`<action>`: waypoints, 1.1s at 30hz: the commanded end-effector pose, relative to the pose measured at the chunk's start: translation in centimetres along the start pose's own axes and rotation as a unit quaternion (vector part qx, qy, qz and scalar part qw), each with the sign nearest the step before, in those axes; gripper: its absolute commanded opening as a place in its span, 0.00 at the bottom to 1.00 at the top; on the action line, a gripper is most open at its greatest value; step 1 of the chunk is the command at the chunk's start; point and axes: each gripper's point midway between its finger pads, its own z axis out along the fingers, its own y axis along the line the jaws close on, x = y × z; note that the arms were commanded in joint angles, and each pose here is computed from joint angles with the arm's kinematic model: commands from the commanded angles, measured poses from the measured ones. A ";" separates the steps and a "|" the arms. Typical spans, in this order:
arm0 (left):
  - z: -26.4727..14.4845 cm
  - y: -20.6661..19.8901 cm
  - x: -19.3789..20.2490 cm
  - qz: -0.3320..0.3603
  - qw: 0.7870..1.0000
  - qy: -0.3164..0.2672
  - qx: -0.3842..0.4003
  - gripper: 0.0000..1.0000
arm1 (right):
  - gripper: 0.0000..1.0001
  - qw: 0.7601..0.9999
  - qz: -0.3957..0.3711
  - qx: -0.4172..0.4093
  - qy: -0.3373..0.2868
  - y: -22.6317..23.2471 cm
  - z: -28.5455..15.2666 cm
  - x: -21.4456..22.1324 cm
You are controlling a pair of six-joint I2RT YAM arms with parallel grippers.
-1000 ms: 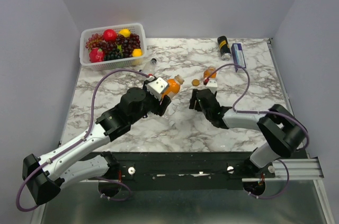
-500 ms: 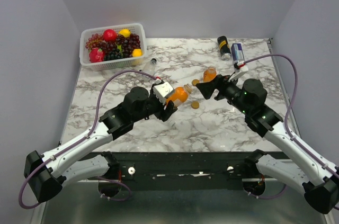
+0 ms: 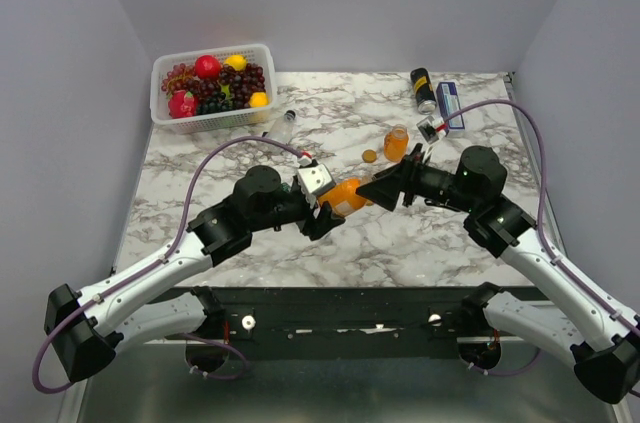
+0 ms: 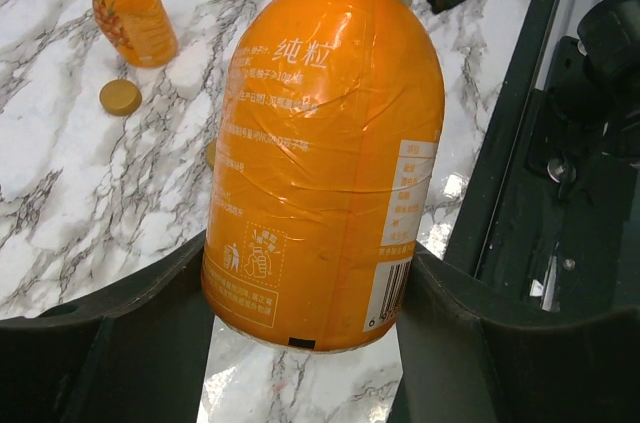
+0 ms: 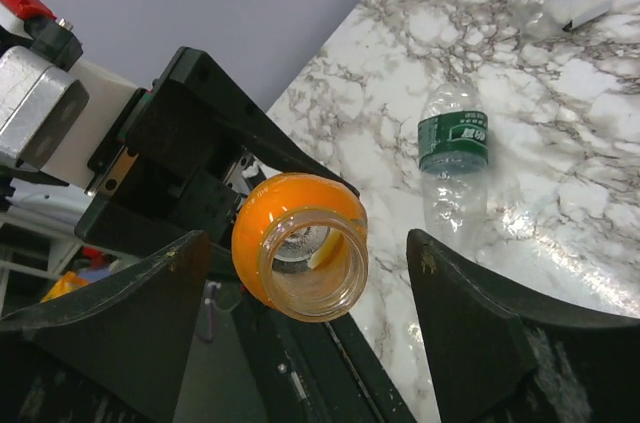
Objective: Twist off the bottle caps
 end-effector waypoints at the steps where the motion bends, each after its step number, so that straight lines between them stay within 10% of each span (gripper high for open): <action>1: -0.3 -1.1 -1.5 0.013 0.999 -0.025 0.026 0.34 | 0.83 0.998 0.007 -0.054 0.012 1.6 -0.1 0.7; 12: -0.1 -1.0 -1.2 0.013 1.000 -0.019 0.020 0.36 | 0.24 0.998 0.002 -0.058 0.009 1.3 0.0 1.1; 15: 0.0 -0.5 -1.1 0.011 1.000 -0.017 0.005 0.58 | 0.10 0.999 -0.005 -0.047 0.002 0.9 0.0 1.0; 16: -0.1 -0.3 -1.0 0.010 1.000 -0.016 -0.001 0.80 | 0.08 0.999 -0.010 -0.029 -0.009 0.3 0.0 0.6; 19: -0.4 0.9 -1.2 0.007 0.999 -0.020 -0.039 0.99 | 0.08 0.997 -0.035 0.061 -0.026 -2.4 -0.6 -0.4; 25: -2.3 6.2 -1.3 -0.018 0.978 -0.025 -0.204 0.99 | 0.08 0.959 -0.072 0.270 -0.047 -9.4 -3.7 -1.5; 33: -2.5 7.1 -0.9 -0.023 0.973 -0.016 -0.231 0.99 | 0.06 0.889 -0.101 0.447 -0.008 -16.6 -6.2 -0.2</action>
